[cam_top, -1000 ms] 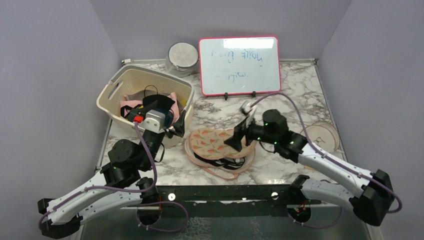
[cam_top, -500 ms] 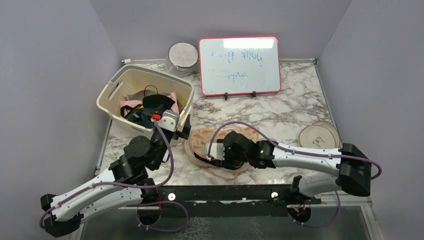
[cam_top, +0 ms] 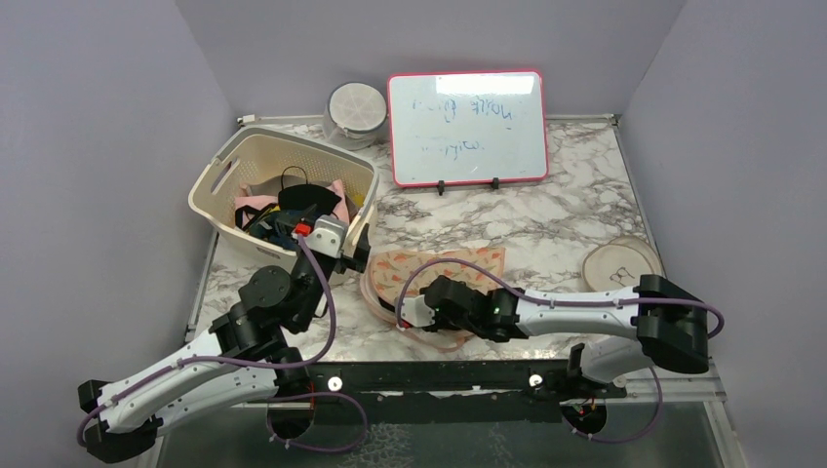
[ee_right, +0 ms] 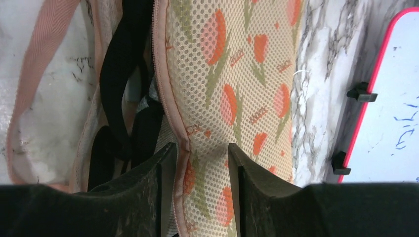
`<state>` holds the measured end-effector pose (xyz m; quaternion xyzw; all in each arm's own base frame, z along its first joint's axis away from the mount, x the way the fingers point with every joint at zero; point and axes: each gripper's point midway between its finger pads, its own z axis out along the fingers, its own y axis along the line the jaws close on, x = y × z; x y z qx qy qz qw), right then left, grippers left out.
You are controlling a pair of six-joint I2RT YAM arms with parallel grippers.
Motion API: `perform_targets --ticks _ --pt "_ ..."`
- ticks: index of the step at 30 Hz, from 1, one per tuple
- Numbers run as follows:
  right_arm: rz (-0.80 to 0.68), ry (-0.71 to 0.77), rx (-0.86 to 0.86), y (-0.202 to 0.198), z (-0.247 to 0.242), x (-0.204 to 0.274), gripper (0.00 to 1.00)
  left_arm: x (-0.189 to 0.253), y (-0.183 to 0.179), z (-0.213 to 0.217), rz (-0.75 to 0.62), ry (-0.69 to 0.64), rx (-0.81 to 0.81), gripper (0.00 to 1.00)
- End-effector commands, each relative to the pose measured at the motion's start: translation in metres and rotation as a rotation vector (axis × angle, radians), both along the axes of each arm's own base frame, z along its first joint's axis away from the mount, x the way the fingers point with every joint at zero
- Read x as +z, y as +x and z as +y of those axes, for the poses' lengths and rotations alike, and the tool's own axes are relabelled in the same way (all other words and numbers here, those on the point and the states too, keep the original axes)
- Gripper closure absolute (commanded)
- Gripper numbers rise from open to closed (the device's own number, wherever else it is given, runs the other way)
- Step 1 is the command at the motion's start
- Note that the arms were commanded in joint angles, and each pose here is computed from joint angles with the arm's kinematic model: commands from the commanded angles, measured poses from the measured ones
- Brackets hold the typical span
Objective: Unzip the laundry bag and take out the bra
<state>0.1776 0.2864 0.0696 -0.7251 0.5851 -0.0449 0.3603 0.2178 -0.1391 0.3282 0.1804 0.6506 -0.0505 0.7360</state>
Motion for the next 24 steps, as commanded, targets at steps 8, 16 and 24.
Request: perform_targets --ticks 8,16,24 --pt "-0.068 0.090 -0.011 0.008 0.014 0.015 0.52 0.009 -0.002 0.008 -0.012 -0.044 0.016 0.01" --pt "-0.144 0.191 -0.087 0.024 0.026 0.034 0.67 0.007 -0.001 0.008 -0.009 -0.034 0.020 0.01" --pt "-0.132 0.345 -0.292 0.070 0.011 0.073 0.97 0.005 -0.001 0.007 -0.007 -0.031 0.024 0.01"
